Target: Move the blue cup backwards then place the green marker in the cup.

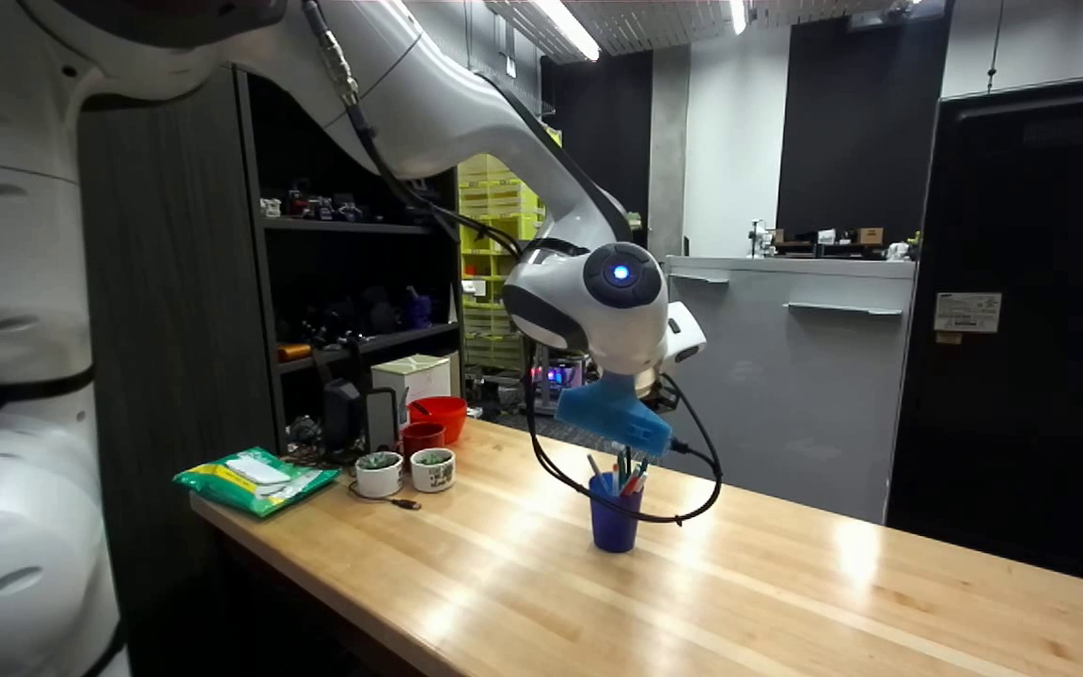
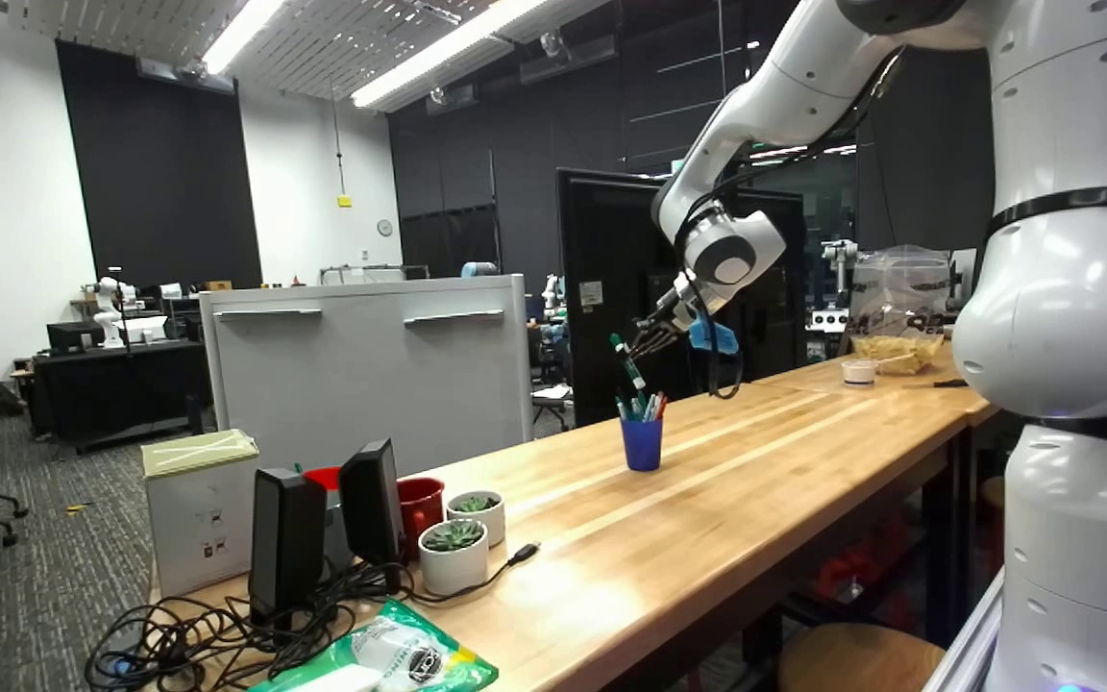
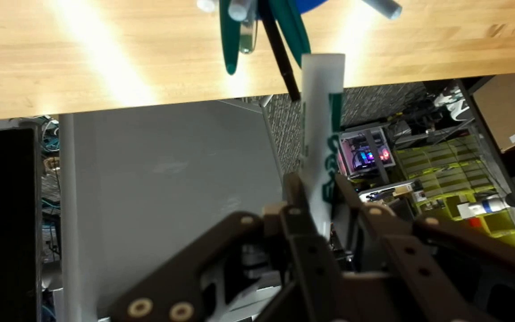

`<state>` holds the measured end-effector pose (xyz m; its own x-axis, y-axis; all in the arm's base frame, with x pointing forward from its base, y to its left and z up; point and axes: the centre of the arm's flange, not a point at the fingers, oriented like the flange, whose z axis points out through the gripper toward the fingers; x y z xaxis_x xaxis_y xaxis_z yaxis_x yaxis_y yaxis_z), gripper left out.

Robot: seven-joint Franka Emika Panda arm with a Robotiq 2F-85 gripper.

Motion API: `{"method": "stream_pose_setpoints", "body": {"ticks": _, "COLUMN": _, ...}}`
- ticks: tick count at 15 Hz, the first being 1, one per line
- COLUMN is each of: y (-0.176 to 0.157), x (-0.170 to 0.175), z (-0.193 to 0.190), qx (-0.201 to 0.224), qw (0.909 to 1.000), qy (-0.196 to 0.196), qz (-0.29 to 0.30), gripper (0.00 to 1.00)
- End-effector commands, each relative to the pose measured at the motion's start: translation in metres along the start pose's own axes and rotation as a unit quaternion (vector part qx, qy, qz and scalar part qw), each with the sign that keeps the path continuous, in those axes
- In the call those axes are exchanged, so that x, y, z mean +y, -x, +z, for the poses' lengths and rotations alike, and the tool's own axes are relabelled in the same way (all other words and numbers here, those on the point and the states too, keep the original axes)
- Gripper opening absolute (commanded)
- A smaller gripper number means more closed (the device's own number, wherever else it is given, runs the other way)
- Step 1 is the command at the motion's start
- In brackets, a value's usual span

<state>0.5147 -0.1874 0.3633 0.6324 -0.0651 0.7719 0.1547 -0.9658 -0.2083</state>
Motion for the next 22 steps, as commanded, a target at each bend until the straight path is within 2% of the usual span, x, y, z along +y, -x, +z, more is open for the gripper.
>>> {"method": "stream_pose_setpoints", "body": {"ticks": 1, "y": 0.020, "x": -0.007, "z": -0.009, "qx": 0.020, "qw": 0.9998, "qy": 0.001, "qz": 0.005, "gripper": 0.05}}
{"method": "stream_pose_setpoints", "body": {"ticks": 10, "y": 0.045, "x": -0.008, "z": -0.001, "qx": 0.044, "qw": 0.9990, "qy": -0.008, "qz": 0.009, "gripper": 0.05}}
{"method": "stream_pose_setpoints", "body": {"ticks": 22, "y": 0.056, "x": -0.001, "z": 0.004, "qx": 0.064, "qw": 0.9974, "qy": -0.030, "qz": -0.011, "gripper": 0.05}}
